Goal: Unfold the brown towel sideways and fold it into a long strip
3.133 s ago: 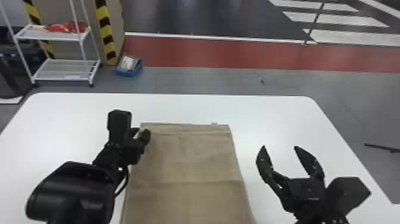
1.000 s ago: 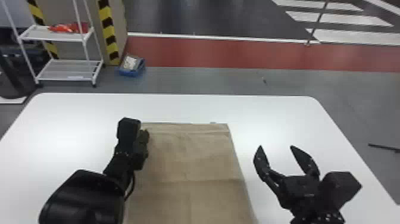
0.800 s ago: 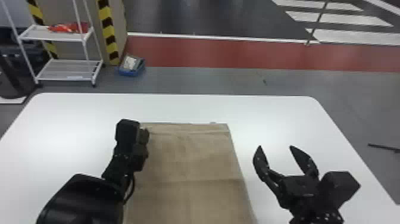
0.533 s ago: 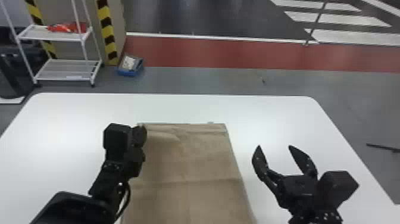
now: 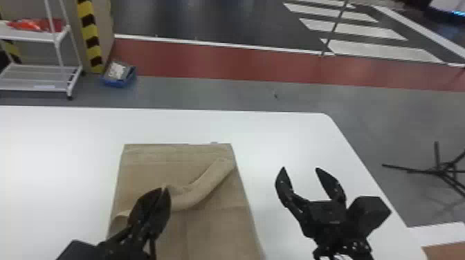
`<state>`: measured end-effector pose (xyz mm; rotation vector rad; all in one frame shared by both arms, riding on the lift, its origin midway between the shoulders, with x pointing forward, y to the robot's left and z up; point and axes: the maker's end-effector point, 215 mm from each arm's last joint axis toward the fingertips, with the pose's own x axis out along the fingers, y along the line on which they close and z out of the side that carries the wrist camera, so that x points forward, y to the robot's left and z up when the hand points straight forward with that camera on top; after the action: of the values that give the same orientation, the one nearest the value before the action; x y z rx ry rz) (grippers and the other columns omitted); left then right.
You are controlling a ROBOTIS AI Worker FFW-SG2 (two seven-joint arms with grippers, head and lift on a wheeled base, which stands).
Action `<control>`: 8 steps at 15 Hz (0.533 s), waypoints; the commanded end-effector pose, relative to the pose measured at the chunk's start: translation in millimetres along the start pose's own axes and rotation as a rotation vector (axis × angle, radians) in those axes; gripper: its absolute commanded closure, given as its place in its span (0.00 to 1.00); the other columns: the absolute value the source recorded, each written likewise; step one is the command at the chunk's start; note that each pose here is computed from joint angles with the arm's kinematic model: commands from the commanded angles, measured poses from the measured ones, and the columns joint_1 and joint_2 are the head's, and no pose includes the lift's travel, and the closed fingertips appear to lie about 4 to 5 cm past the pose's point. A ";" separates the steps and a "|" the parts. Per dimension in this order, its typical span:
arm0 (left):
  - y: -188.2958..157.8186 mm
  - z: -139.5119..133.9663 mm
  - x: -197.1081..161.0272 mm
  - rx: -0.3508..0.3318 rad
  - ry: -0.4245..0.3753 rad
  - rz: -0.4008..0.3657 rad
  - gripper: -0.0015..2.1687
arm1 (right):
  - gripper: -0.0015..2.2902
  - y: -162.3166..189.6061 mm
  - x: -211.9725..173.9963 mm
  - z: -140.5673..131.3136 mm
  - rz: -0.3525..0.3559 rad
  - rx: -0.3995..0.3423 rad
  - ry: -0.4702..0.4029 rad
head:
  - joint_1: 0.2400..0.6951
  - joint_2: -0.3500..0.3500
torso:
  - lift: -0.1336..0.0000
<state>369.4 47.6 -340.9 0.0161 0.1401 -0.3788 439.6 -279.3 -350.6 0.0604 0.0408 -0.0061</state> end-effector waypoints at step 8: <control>-62.1 -33.3 -4.0 -0.008 0.053 -0.154 0.01 | 0.06 37.6 -2.0 12.8 0.110 -0.079 0.016 | 1.00 0.00 | 0.10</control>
<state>322.5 -32.4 -373.0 0.0028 0.2020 -0.5839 438.9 -259.8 -336.5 0.0253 0.0302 0.0622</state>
